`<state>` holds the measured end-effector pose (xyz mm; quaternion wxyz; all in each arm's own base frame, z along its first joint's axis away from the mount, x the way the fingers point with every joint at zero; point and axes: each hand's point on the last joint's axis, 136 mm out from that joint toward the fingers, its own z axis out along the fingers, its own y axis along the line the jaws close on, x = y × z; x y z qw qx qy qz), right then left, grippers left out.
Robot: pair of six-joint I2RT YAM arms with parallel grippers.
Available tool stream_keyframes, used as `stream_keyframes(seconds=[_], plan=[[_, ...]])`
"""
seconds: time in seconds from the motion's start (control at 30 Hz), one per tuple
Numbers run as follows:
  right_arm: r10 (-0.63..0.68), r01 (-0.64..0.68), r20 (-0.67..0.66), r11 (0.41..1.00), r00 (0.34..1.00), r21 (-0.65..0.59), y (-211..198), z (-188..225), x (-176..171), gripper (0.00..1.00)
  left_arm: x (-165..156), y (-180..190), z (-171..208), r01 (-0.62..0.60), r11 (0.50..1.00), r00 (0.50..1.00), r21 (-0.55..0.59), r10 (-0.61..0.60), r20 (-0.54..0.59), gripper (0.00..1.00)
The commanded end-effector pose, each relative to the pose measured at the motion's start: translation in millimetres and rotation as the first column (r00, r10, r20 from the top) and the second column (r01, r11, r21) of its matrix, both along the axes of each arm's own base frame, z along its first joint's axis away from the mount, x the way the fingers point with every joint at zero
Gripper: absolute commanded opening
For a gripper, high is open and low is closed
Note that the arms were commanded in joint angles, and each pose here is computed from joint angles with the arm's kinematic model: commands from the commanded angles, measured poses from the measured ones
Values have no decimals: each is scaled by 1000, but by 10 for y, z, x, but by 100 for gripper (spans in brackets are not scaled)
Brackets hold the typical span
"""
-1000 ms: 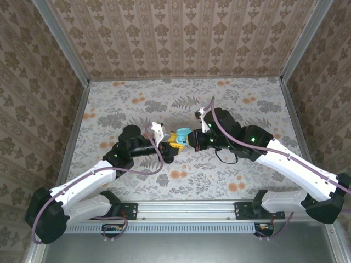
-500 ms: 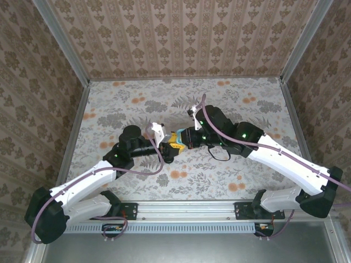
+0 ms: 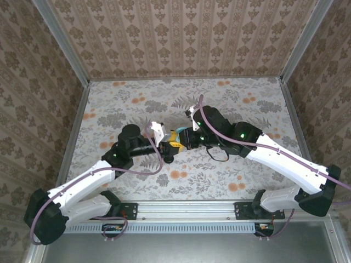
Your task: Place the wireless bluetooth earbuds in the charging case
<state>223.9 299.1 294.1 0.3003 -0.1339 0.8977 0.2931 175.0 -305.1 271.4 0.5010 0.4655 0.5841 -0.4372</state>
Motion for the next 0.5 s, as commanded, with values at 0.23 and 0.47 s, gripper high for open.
stream_keyframes(seconds=[0.23, 0.47], plan=[[6, -8, -18, 987, 1000, -158, -74, -112, -48, 17, 10, 62, 326, -28, 998, 996, -61, 33, 83, 6], [-16, 16, -1, 987, 1000, -157, -139, -64, -38, 25, 16, 67, 321, -33, 997, 996, -69, 39, 79, 6]])
